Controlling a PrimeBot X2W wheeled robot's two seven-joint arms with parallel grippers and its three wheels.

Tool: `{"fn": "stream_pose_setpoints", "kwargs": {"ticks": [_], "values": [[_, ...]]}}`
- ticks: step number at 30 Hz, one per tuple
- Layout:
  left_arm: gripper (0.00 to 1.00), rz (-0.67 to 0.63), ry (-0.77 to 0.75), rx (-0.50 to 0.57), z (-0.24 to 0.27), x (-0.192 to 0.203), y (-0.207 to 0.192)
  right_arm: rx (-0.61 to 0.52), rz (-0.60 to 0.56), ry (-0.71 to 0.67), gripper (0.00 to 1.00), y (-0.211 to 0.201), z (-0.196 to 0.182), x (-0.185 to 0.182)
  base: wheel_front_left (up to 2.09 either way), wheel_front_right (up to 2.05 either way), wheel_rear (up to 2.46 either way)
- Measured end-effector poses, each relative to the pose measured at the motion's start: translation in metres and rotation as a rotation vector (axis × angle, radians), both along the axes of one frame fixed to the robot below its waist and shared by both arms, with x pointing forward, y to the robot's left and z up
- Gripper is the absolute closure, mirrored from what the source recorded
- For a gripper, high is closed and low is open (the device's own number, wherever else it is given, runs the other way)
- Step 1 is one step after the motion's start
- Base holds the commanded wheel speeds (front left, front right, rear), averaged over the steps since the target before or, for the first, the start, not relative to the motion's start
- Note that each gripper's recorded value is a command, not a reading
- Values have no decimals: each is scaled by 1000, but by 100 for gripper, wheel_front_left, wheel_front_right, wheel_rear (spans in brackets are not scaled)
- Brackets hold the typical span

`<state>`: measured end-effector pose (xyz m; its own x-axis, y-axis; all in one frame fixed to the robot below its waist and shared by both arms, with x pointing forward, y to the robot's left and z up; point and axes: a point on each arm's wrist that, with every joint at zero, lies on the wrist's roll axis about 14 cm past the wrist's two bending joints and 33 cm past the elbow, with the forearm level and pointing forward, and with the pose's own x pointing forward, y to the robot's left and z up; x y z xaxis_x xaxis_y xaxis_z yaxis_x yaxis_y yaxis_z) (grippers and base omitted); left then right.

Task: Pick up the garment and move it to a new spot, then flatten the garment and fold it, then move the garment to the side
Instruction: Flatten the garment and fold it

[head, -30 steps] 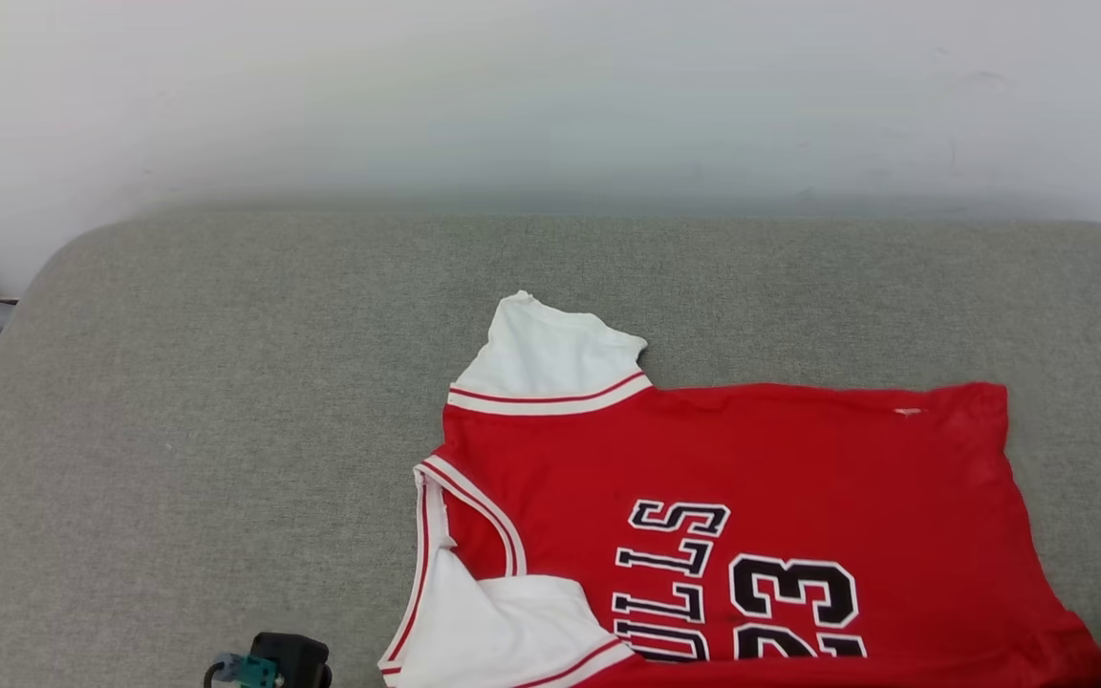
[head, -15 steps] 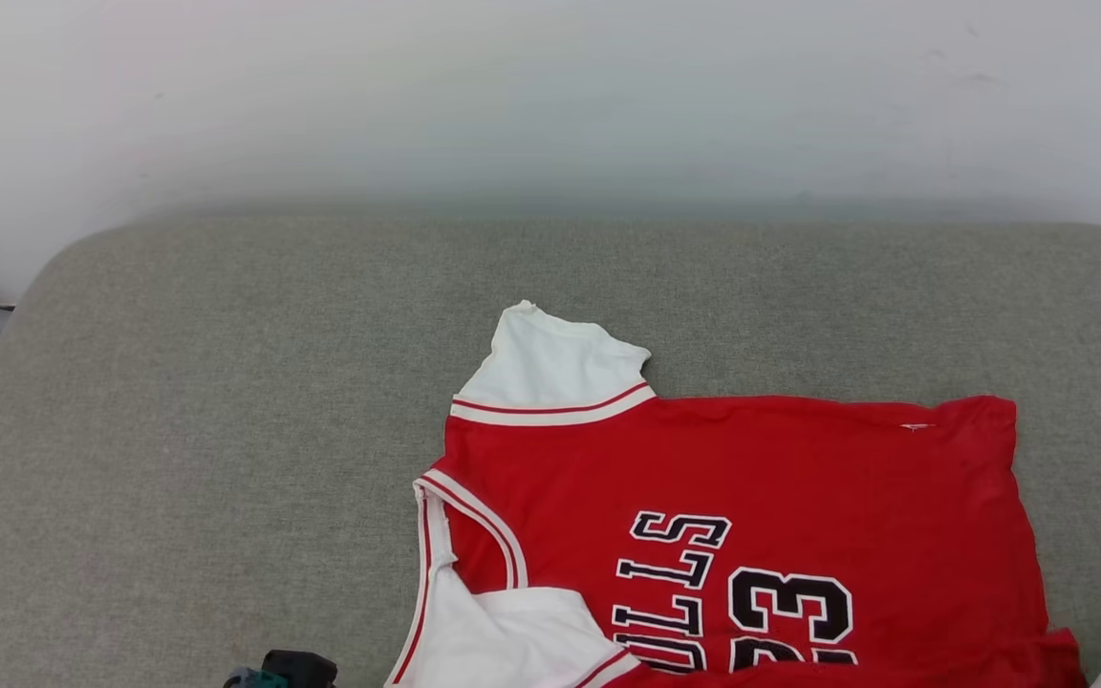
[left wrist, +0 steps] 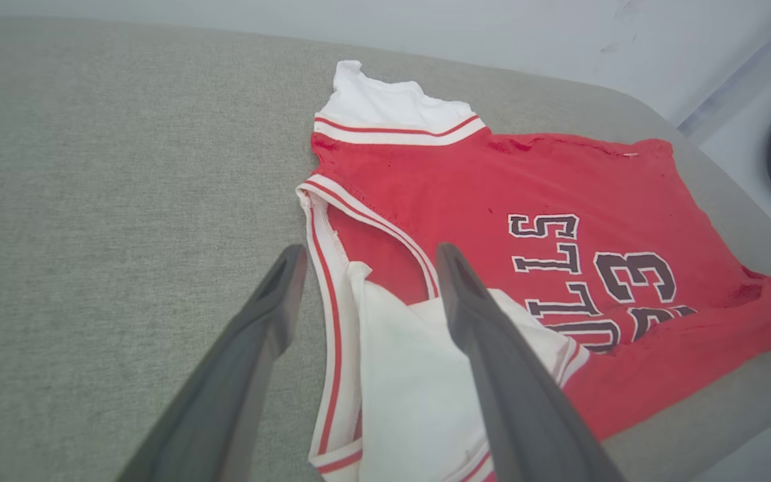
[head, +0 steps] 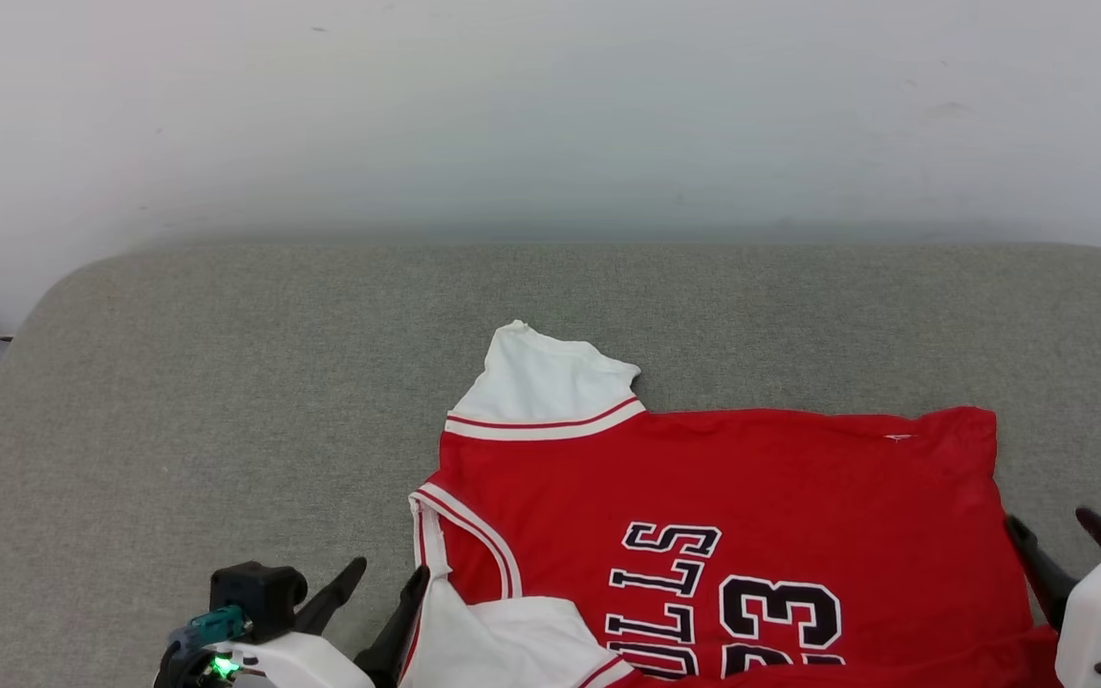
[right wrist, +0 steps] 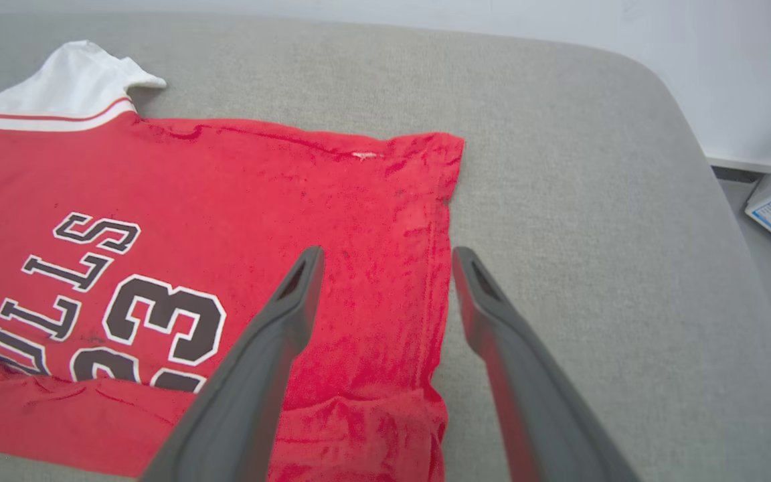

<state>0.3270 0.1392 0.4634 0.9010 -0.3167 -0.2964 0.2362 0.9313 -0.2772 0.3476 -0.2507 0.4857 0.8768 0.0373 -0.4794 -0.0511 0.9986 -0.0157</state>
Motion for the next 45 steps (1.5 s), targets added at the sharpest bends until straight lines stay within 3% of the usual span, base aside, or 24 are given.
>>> {"fn": "stream_pose_setpoints", "kwargs": {"ticks": [12,26,32,45], "values": [[0,125,-349,-78,72,34,6,115,66,-445,0,40,55,20,0,0,0],[0,52,-426,-58,68,56,-15,147,26,-464,0,41,34,27,0,0,0],[0,-50,-334,10,53,103,-23,134,13,-474,0,37,34,40,0,0,0],[0,-342,85,264,3,213,-51,125,-33,-427,0,32,1,68,0,0,0]]}}
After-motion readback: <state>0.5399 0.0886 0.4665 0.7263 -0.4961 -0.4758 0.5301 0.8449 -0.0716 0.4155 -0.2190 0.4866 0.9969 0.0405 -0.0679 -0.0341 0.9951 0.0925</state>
